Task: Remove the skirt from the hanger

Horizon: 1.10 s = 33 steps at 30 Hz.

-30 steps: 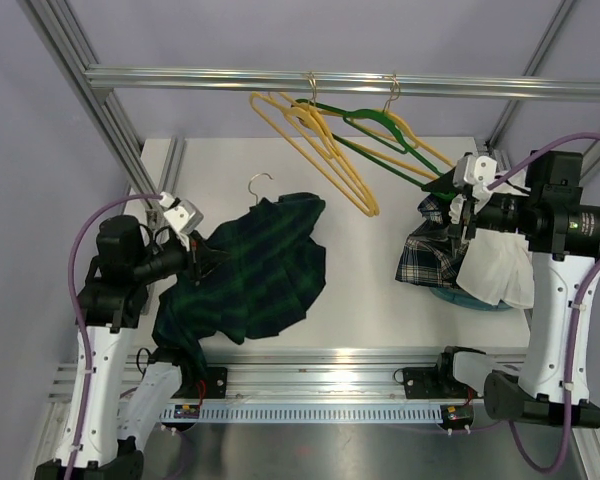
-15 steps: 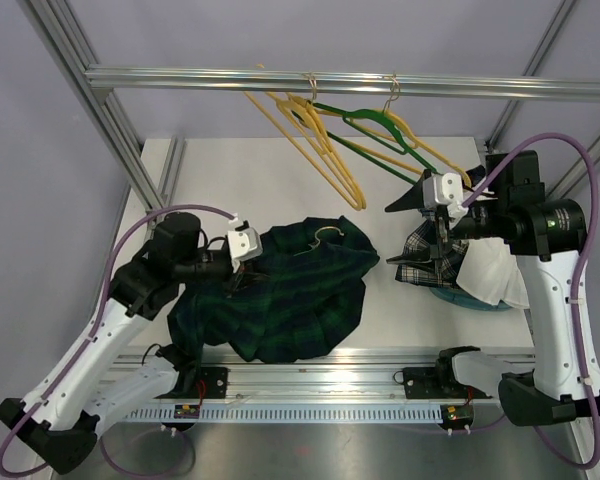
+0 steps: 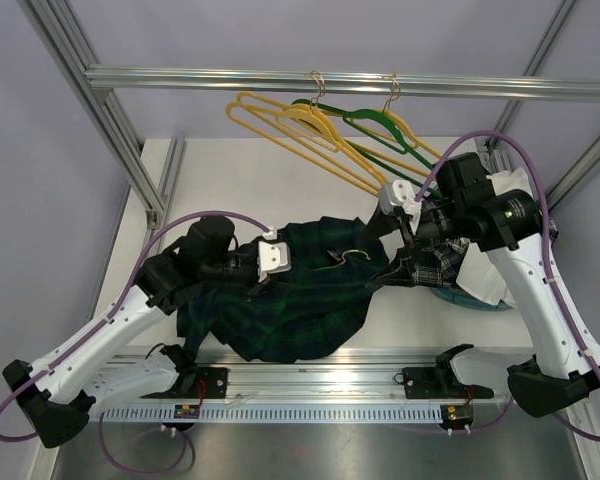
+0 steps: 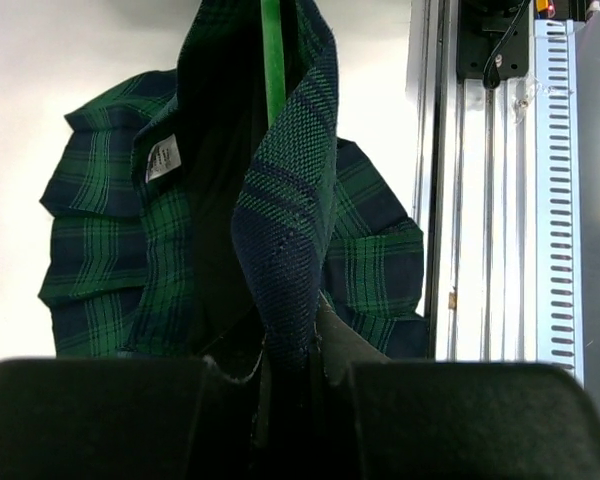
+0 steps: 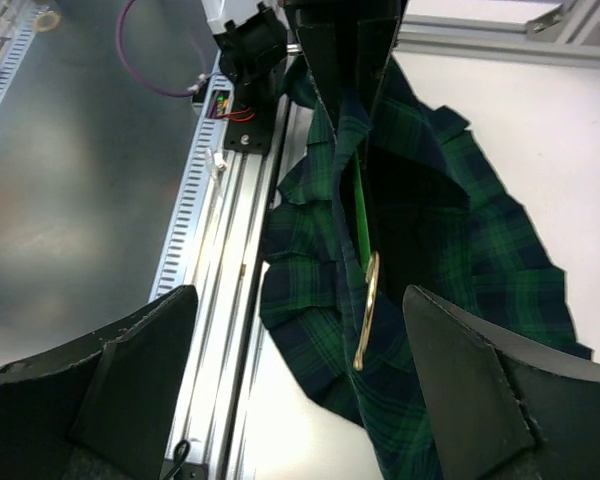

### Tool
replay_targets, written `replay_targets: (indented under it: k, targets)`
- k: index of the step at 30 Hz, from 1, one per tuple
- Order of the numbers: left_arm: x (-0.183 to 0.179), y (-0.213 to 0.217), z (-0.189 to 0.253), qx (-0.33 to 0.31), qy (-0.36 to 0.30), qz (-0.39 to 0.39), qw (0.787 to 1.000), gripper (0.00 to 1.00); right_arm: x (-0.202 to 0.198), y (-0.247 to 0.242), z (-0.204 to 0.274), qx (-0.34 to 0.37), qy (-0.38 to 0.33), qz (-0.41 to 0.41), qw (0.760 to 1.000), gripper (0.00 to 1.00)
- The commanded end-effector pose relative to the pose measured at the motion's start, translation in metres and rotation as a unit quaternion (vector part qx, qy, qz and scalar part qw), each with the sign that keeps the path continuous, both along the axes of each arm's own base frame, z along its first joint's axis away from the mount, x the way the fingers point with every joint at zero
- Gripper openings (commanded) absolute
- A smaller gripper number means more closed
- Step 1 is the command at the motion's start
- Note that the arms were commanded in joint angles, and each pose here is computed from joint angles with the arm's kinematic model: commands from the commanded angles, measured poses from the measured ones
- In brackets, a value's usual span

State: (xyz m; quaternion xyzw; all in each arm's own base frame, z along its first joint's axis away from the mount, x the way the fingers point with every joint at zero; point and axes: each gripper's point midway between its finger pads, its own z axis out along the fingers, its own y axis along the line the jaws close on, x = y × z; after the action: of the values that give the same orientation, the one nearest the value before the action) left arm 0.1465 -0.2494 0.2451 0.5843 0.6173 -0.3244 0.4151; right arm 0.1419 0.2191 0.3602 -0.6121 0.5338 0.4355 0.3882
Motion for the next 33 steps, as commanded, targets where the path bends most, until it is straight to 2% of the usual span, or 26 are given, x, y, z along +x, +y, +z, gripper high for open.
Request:
replay_targets:
  k: [1, 5, 17, 24, 28, 29, 30, 33]
  targets:
    - [0.015, -0.021, 0.056, -0.069, -0.088, -0.012, 0.994, 0.0, 0.003, 0.01, -0.01, -0.018, 0.009, -0.004, 1.0, 0.9]
    - [0.012, -0.029, 0.06, -0.076, -0.091, -0.021, 0.993, 0.0, 0.011, 0.018, -0.018, -0.03, 0.007, -0.01, 0.999, 0.82]
    - [0.006, -0.035, 0.069, -0.092, -0.098, -0.033, 0.99, 0.0, 0.032, 0.032, -0.036, -0.054, 0.009, -0.033, 0.998, 0.46]
    - [0.005, -0.032, 0.068, -0.096, -0.103, -0.027, 0.99, 0.0, 0.034, 0.027, -0.044, -0.068, -0.011, -0.035, 0.997, 0.42]
    - [0.004, -0.031, 0.064, -0.096, -0.098, -0.025, 0.99, 0.0, 0.029, 0.026, -0.045, -0.064, -0.018, -0.022, 0.998, 0.23]
    - [0.004, -0.031, 0.062, -0.096, -0.095, -0.024, 0.991, 0.0, 0.028, 0.027, -0.045, -0.064, -0.018, -0.022, 0.998, 0.14]
    - [0.005, -0.03, 0.062, -0.096, -0.095, -0.02, 0.991, 0.0, 0.028, 0.027, -0.045, -0.063, -0.017, -0.02, 0.998, 0.09]
    - [0.008, -0.029, 0.065, -0.106, -0.097, -0.005, 0.99, 0.01, 0.028, 0.028, -0.04, -0.056, -0.023, -0.02, 0.998, 0.0]
